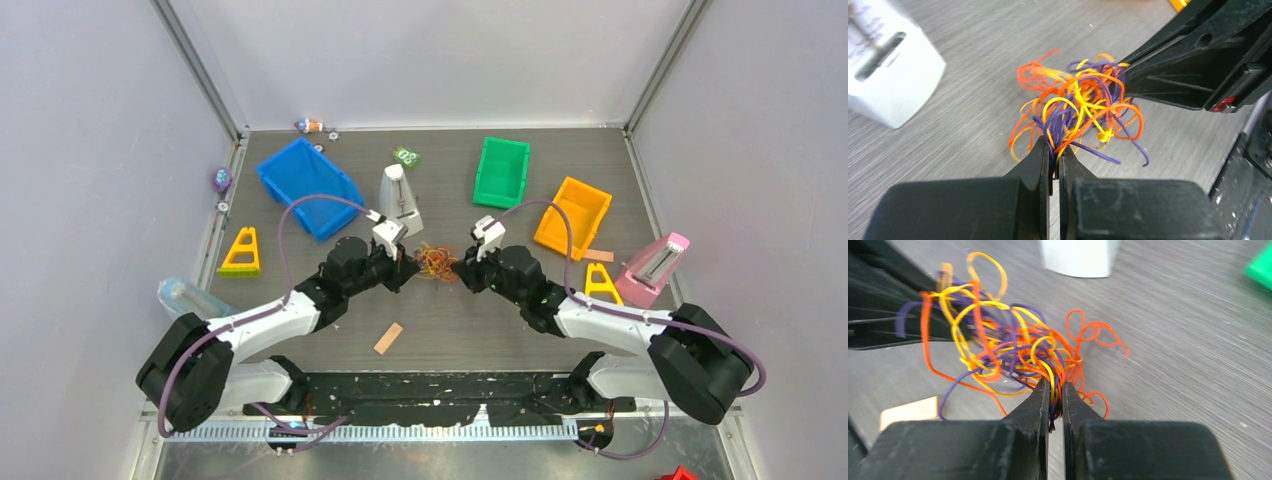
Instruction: Untangle the cables
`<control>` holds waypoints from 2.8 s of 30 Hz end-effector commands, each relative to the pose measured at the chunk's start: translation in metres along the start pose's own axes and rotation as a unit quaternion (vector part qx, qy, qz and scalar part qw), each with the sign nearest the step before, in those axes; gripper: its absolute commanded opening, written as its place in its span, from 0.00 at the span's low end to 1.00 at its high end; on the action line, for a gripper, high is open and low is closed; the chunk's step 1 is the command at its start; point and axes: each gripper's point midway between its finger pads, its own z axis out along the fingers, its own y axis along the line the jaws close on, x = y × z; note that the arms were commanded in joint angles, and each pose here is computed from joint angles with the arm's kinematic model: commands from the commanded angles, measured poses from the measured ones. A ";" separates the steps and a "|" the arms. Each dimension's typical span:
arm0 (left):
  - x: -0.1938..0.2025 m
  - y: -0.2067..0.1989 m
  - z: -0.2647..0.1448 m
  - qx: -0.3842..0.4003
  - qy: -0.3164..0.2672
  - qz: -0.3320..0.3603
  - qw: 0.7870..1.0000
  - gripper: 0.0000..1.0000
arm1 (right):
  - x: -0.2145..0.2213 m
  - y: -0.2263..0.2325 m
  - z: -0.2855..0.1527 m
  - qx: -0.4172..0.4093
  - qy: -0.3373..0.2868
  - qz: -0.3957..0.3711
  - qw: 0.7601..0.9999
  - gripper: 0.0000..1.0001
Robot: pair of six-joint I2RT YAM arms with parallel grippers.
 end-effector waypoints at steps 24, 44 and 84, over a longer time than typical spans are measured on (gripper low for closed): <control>0.007 0.139 -0.089 -0.380 -0.077 -0.125 0.913 0.00 | -0.009 -0.168 -0.111 0.533 -0.088 0.112 0.834 0.05; -0.012 0.087 -0.049 -0.198 -0.068 -0.079 0.974 0.00 | -0.019 -0.051 -0.007 0.115 -0.035 0.023 0.992 0.98; -0.029 0.078 -0.074 -0.194 -0.139 -0.043 0.970 0.71 | -0.049 -0.099 -0.082 0.188 -0.206 0.109 0.954 0.05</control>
